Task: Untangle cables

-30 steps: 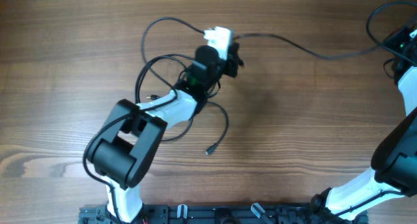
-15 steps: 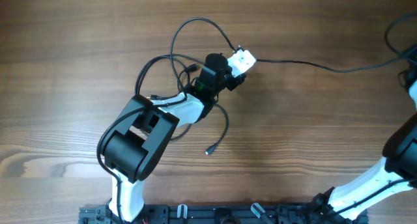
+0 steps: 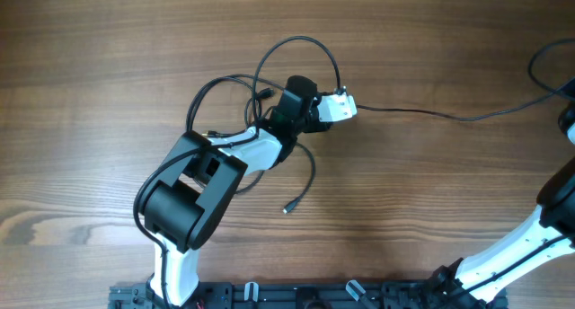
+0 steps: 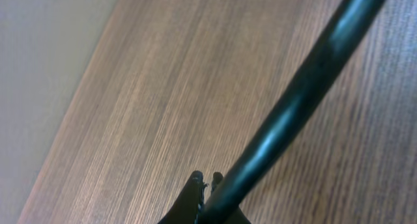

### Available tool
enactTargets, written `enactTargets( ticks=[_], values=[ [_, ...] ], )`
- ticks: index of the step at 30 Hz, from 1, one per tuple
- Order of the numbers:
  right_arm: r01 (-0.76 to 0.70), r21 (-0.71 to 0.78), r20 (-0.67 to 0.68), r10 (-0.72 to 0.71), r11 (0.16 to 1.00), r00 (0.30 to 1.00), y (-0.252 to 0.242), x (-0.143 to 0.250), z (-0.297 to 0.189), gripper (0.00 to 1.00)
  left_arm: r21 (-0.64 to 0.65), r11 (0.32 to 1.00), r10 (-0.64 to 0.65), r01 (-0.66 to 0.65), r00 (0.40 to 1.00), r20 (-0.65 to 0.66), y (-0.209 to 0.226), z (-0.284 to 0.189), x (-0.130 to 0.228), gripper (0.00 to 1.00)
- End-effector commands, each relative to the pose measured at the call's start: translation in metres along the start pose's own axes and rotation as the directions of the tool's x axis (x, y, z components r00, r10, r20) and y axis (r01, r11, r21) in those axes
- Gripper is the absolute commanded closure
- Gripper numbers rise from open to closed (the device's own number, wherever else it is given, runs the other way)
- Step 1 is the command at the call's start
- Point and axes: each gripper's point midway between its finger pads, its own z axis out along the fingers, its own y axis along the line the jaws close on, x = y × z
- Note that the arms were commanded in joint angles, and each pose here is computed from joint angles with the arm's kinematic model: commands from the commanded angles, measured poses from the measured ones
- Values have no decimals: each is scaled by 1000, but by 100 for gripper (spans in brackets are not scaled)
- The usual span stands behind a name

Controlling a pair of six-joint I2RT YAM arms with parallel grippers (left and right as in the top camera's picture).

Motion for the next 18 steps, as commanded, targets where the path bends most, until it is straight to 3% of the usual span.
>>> enactTargets(
  ticks=[1, 8, 18],
  values=[
    [126, 33, -6, -126, 991, 992, -10, 10, 12, 96, 88, 996, 32, -33, 999, 14, -29, 3, -4, 96],
    [331, 162, -81, -322, 930, 943, -47, 23, 17, 96, 147, 989, 33, -31, 999, -12, -48, 3, -1, 96],
    [448, 267, -211, -402, 853, 891, -132, 34, 8, 96, 184, 983, -1, 3, 1000, -15, -56, 2, 0, 96]
  ],
)
